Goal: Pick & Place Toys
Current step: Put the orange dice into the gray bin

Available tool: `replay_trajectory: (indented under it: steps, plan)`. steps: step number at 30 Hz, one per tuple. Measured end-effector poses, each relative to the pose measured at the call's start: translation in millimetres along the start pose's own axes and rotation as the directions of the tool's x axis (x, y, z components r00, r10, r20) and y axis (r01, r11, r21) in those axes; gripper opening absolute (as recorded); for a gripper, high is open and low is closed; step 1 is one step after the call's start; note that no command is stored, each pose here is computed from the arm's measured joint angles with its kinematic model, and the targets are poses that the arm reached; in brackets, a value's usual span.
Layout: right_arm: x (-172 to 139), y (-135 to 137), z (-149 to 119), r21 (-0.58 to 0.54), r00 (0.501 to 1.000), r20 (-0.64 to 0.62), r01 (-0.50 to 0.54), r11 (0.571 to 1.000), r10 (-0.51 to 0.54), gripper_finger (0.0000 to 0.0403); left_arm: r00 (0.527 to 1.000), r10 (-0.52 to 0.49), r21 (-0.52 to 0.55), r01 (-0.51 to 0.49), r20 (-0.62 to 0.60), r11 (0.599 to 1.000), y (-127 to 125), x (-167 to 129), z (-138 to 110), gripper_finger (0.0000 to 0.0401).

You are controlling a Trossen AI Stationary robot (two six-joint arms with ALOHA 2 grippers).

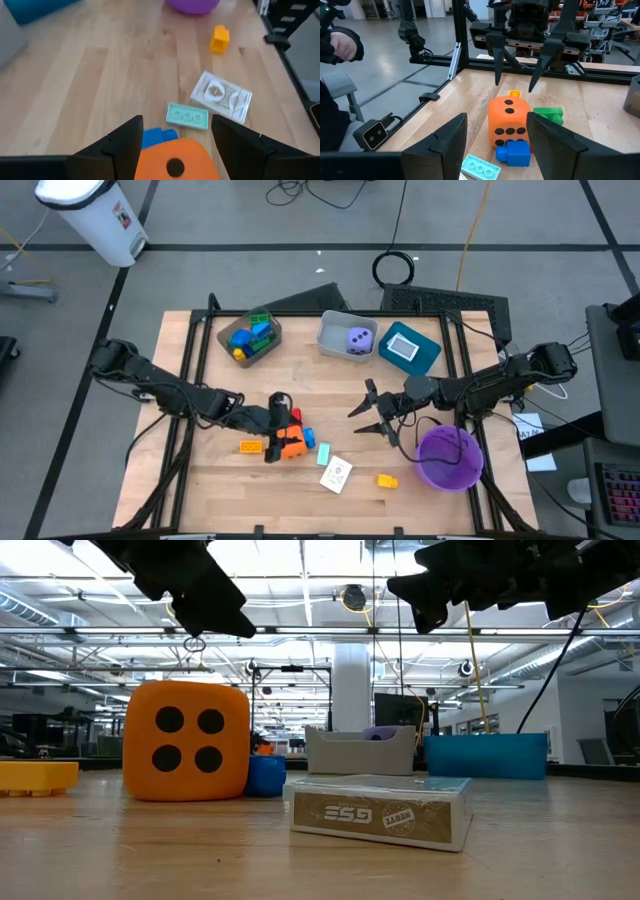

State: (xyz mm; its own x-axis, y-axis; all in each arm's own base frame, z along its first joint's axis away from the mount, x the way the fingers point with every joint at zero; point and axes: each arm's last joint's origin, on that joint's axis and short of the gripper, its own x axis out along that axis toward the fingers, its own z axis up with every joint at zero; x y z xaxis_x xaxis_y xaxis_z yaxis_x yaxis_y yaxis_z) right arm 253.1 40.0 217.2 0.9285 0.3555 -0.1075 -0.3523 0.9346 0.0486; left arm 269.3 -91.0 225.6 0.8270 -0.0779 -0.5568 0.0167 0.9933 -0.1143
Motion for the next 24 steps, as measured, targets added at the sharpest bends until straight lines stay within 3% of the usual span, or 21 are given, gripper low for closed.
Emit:
replay_trajectory:
  steps: [10,16,24]
  plan:
    - [0,0,0,0.007,1.0,-0.002,0.0,1.0,0.0,0.0196,0.955,0.075,-0.069,-0.098,-0.287,0.993,-6,5,5,0.0243]
    - [0,0,-2,0.0,1.0,-0.018,0.001,1.0,-0.001,0.0196,0.932,0.021,-0.085,-0.055,-0.362,0.995,-13,17,-2,0.0243]
    - [0,0,-2,-0.003,1.0,-0.023,0.001,1.0,-0.001,0.0196,0.921,0.026,-0.102,-0.071,-0.39,0.992,-18,20,-8,0.0244]
